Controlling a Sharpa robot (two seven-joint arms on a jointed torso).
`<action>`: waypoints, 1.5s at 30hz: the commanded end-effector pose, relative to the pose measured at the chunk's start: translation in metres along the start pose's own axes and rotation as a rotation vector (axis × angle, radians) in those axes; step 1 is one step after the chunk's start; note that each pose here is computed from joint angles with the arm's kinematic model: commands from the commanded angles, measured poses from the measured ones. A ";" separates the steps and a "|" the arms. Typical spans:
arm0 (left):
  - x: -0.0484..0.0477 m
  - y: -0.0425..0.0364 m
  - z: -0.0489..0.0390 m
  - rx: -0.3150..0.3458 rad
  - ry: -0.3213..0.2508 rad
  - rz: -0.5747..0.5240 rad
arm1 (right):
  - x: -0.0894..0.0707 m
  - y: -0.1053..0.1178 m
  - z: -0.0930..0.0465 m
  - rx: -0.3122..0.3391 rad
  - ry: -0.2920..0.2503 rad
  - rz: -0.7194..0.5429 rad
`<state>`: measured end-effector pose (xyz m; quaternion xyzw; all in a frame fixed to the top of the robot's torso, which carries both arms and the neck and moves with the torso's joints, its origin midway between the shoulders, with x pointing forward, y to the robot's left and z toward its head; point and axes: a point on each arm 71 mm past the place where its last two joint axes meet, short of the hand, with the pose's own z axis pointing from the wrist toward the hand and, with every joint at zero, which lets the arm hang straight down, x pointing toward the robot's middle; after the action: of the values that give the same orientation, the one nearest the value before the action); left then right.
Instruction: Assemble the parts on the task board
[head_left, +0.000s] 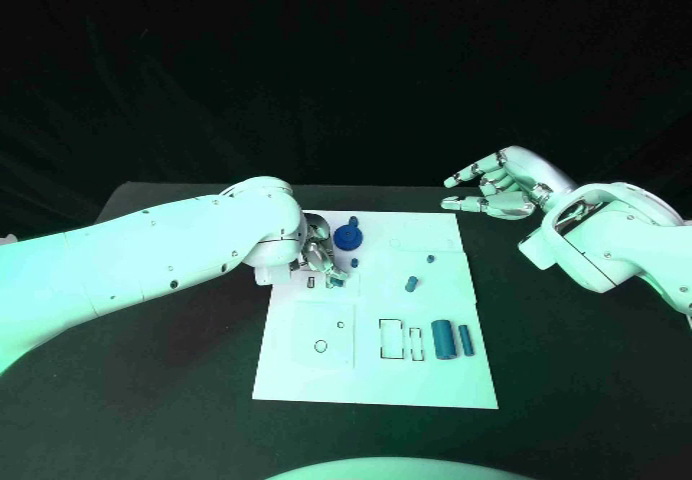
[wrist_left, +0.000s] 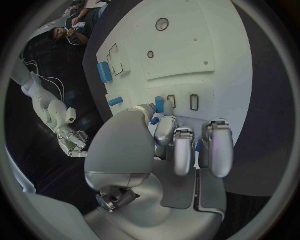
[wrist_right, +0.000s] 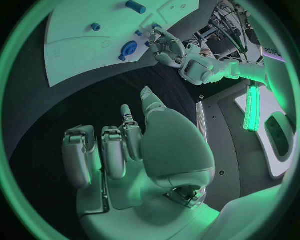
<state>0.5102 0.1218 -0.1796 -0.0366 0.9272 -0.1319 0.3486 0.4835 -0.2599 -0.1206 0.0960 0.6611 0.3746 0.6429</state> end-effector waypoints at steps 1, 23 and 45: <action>-0.0018 -0.0006 -0.0018 0.007 -0.034 -0.031 | 0.001 0.001 0.000 -0.009 0.010 0.002; 0.0002 0.0086 -0.0077 0.024 -0.155 -0.053 | 0.001 -0.001 0.000 -0.005 0.003 0.008; 0.0133 0.0181 -0.0031 -0.042 -0.058 0.024 | 0.001 0.000 0.000 -0.007 0.008 0.008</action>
<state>0.5009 0.1362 -0.1866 -0.0474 0.9110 -0.1285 0.3889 0.4840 -0.2611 -0.1214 0.1009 0.6608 0.3762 0.6415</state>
